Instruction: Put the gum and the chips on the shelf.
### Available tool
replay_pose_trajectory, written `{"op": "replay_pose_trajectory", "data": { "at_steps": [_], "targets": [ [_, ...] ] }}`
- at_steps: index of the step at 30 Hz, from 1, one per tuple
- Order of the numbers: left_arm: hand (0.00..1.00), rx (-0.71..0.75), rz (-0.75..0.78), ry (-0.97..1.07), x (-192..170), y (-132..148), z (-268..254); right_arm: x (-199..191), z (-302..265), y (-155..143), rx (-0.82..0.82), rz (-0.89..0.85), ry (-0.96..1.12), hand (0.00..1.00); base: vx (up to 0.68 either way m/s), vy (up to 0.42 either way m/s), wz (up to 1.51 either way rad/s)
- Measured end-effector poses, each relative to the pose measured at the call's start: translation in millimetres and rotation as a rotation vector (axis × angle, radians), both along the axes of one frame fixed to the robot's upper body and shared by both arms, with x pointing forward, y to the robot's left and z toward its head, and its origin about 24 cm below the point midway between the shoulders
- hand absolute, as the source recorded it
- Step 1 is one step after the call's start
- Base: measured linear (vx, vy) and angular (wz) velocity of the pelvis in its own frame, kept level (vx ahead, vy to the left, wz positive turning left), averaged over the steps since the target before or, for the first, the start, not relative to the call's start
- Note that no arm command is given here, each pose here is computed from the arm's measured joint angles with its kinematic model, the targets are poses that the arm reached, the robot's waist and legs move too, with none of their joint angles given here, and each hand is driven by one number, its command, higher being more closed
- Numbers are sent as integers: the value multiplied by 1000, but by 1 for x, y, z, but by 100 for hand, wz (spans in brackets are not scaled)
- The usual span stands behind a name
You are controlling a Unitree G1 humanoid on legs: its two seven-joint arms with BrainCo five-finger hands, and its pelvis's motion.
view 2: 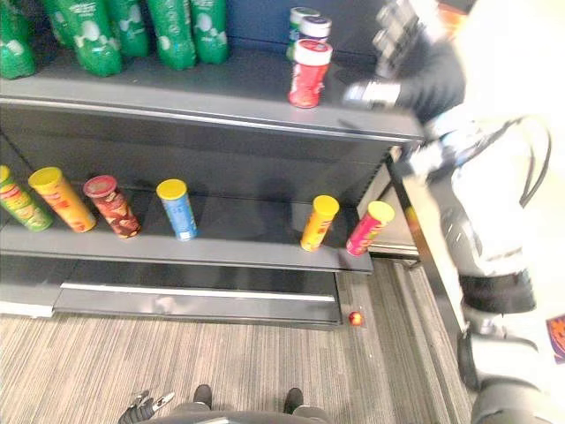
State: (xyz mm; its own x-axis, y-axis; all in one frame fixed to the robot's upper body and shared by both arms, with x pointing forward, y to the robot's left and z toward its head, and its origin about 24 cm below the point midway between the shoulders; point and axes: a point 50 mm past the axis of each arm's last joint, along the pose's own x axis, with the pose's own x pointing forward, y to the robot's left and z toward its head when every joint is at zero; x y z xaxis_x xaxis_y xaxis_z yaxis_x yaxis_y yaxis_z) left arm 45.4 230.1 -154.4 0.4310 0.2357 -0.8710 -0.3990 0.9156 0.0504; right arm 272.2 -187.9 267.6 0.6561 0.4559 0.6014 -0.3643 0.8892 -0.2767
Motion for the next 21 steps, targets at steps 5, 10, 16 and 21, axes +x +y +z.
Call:
{"op": "replay_pose_trajectory", "data": {
  "at_steps": [5,10,16,21],
  "targets": [
    [0,8,15,-14,-2,1,0,-14,-51,3,27,71,133,0,-10,-4,-12],
    [0,15,22,-8,-5,2,0,-31,-89,4,135,92,212,0,0,0,0],
    [0,27,20,4,-6,1,-1,-49,-171,32,114,147,539,0,0,0,0],
    [0,20,-13,11,-5,-5,-2,-58,-237,32,72,57,810,0,8,4,2]
  ]
}}
